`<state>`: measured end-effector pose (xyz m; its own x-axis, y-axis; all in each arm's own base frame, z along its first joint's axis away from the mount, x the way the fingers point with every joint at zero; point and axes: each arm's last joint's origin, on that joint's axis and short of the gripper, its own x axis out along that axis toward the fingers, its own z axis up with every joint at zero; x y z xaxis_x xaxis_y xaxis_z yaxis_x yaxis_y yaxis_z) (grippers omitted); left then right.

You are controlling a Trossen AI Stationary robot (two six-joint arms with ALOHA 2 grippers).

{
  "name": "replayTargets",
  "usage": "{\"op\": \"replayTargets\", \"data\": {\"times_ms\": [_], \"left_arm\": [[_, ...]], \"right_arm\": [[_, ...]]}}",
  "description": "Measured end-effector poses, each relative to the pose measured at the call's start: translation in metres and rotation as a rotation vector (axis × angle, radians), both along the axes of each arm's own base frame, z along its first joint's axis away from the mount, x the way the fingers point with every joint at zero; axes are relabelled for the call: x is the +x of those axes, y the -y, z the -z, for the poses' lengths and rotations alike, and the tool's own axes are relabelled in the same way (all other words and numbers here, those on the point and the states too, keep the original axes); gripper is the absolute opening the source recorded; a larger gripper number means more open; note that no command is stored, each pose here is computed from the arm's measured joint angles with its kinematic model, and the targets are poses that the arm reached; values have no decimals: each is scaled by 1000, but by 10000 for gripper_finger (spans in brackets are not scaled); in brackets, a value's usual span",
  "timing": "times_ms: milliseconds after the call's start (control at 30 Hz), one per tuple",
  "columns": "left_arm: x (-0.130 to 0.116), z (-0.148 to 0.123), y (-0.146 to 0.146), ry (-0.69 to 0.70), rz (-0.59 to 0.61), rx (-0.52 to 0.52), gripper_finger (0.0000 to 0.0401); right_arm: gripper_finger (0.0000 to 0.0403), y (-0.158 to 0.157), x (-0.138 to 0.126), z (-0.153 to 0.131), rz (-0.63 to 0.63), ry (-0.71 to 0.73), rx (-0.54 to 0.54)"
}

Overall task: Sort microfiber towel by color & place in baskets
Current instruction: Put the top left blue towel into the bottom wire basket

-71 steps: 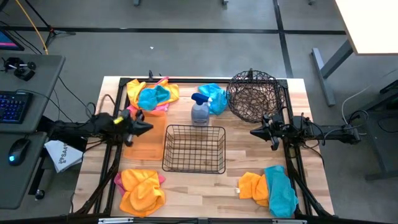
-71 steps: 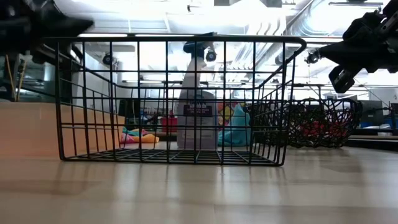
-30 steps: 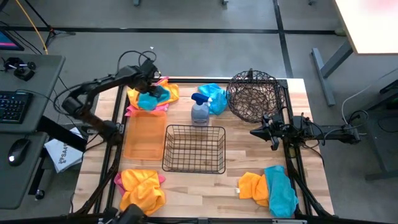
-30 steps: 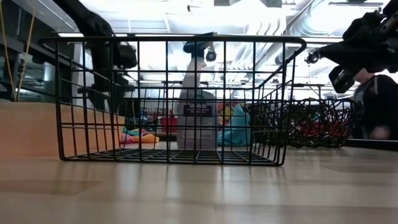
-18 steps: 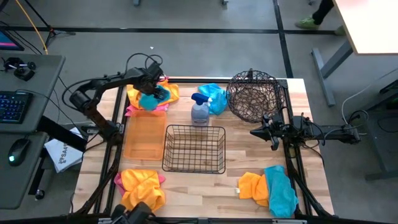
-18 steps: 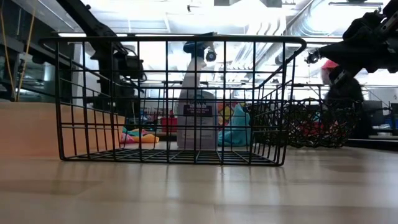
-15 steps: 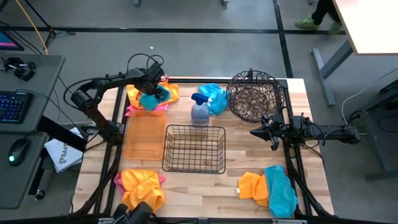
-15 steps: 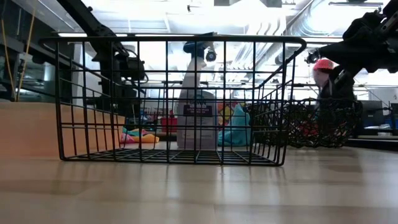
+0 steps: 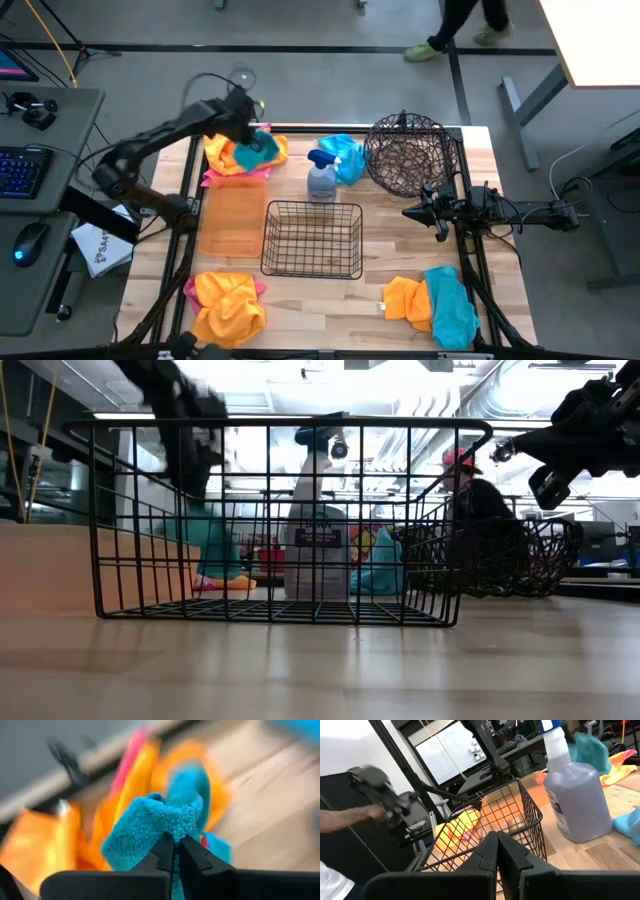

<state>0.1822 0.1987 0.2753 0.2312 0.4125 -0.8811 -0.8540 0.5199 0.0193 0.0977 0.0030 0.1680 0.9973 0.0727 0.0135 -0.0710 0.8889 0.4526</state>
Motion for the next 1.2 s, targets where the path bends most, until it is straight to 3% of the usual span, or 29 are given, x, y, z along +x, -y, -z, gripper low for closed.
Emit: {"op": "replayTargets", "data": {"times_ms": [267, 400, 500, 667, 900, 1033, 1200], "left_arm": [[-13, -132, 57, 300, 186, 414, 1], [-17, -172, 86, 387, 316, 539, 0], [-16, -192, 105, 466, 438, 571, 0], [-6, -199, 133, 578, 653, 505, 0], [29, -191, 172, 734, 856, 253, 0], [65, -172, 195, 680, 996, 154, 0], [110, -134, 210, 515, 1101, 93, 0]], "right_arm": [[0, 0, 0, 0, 0, 0, 0], [0, 0, 0, 0, 0, 0, 0], [0, 0, 0, 0, 0, 0, 0], [0, 0, 0, 0, 0, 0, 0], [0, 0, 0, 0, 0, 0, 0], [0, 0, 0, 0, 0, -1, 0], [0, 0, 0, 0, 0, 0, 0]]}}
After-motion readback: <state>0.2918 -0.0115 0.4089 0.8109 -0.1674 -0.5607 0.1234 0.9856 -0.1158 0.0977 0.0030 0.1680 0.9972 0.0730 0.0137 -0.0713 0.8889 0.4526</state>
